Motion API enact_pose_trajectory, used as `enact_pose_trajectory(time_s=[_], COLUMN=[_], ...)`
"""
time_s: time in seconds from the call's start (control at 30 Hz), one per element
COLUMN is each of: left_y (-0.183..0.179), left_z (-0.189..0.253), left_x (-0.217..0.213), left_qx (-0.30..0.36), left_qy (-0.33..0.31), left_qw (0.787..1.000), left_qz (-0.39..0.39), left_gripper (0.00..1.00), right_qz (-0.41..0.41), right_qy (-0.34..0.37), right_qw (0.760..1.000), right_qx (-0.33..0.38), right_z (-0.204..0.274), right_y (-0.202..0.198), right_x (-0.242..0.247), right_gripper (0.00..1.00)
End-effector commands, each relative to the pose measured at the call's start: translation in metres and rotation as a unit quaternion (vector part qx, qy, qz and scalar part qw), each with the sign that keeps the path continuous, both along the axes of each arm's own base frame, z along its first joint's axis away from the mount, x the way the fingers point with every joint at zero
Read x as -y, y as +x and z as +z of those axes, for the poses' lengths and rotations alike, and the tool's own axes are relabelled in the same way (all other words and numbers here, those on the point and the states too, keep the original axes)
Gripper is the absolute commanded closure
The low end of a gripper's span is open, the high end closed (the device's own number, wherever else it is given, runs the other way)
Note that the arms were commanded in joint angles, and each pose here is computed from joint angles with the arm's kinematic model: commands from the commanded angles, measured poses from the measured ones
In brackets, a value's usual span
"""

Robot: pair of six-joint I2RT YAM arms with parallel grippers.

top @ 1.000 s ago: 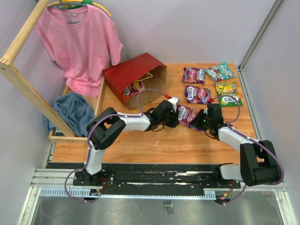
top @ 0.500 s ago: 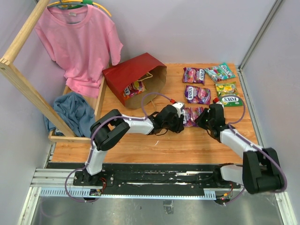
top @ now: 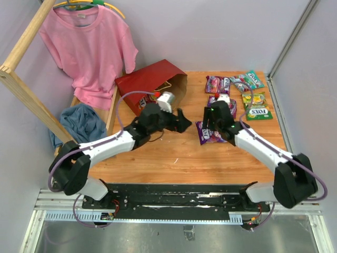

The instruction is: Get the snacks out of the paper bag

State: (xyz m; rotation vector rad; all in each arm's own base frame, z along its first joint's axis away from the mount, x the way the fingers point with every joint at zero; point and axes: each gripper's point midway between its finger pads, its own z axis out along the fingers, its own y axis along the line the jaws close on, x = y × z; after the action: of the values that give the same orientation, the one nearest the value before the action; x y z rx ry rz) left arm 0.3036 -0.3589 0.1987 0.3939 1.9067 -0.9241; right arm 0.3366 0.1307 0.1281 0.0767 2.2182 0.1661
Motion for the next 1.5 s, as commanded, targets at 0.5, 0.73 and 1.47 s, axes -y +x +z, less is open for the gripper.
enact_pose_trajectory(time_s=[0.5, 0.73, 1.47], left_y=[-0.017, -0.016, -0.018], left_z=[-0.038, -0.020, 0.004], left_x=[-0.123, -0.136, -0.148], left_qx=[-0.058, -0.032, -0.009], left_qy=[-0.004, 0.001, -0.004], left_qw=[0.993, 0.993, 0.993], left_qz=[0.105, 0.112, 0.116], left_gripper=[0.09, 0.09, 0.08], right_qz=[-0.029, -0.113, -0.446], right_qy=[-0.089, -0.032, 0.100], right_qw=[0.978, 0.970, 0.860], right_qx=[-0.184, -0.213, -0.228], right_z=[-0.117, -0.125, -0.122], right_y=[-0.015, -0.036, -0.110], right_x=[0.056, 0.098, 0.198], right_gripper=[0.44, 0.42, 0.27])
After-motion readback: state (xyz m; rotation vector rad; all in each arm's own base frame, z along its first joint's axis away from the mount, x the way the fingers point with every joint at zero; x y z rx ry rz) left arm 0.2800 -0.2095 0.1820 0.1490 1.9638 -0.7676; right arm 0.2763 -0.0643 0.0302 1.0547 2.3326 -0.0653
